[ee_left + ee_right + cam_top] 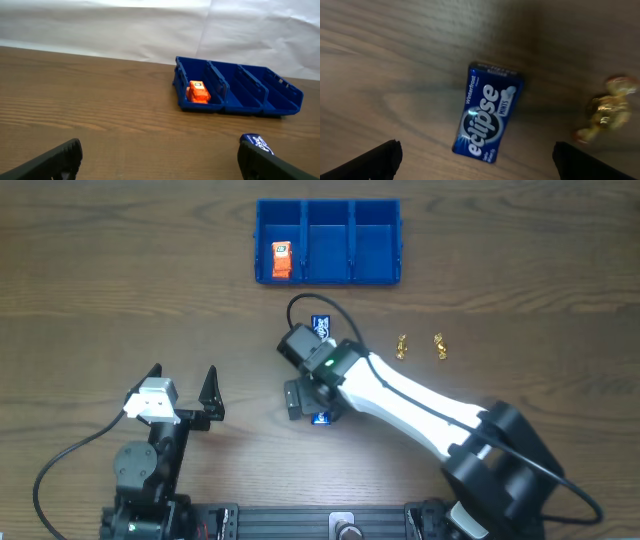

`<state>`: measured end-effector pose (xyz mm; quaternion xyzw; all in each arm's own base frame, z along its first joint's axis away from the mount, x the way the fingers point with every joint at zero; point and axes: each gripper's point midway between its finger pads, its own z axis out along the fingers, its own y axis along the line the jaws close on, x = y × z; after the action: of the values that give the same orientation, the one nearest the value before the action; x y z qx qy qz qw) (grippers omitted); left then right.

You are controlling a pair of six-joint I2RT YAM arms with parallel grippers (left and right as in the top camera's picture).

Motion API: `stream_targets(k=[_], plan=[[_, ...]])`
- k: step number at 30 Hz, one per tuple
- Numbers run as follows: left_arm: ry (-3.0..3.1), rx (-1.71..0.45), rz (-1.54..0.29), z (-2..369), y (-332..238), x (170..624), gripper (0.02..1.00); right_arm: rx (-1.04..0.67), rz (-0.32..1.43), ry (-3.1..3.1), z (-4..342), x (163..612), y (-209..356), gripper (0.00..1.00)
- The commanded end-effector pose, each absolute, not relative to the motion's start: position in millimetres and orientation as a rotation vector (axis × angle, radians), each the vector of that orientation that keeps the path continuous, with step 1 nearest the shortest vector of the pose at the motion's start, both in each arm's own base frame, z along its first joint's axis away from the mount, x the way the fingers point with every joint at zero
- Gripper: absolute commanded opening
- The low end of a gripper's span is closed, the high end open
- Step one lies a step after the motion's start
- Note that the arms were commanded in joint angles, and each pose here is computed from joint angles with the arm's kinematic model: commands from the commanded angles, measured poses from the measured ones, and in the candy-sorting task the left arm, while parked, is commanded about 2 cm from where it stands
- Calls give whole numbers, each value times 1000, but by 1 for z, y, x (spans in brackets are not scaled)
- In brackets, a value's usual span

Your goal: Sort Candies Into Trays

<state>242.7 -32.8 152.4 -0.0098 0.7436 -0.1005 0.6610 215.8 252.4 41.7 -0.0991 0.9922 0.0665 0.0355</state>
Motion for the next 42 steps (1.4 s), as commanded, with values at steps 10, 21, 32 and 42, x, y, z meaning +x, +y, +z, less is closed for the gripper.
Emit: stream_targets(k=[10, 21, 32, 42], plan=[[1733, -8, -218, 136, -33, 242, 998, -123, -3, 3101, 2, 211, 248, 840], [1733, -8, -218, 136, -33, 242, 998, -114, 13, 3069, 2, 219, 254, 266], [1733, -8, -218, 136, -33, 242, 998, -31, 23, 2523, 237, 395, 244, 253], [1733, -8, -218, 136, -33, 242, 998, 38, -65, 2428, 176, 529, 218, 226]])
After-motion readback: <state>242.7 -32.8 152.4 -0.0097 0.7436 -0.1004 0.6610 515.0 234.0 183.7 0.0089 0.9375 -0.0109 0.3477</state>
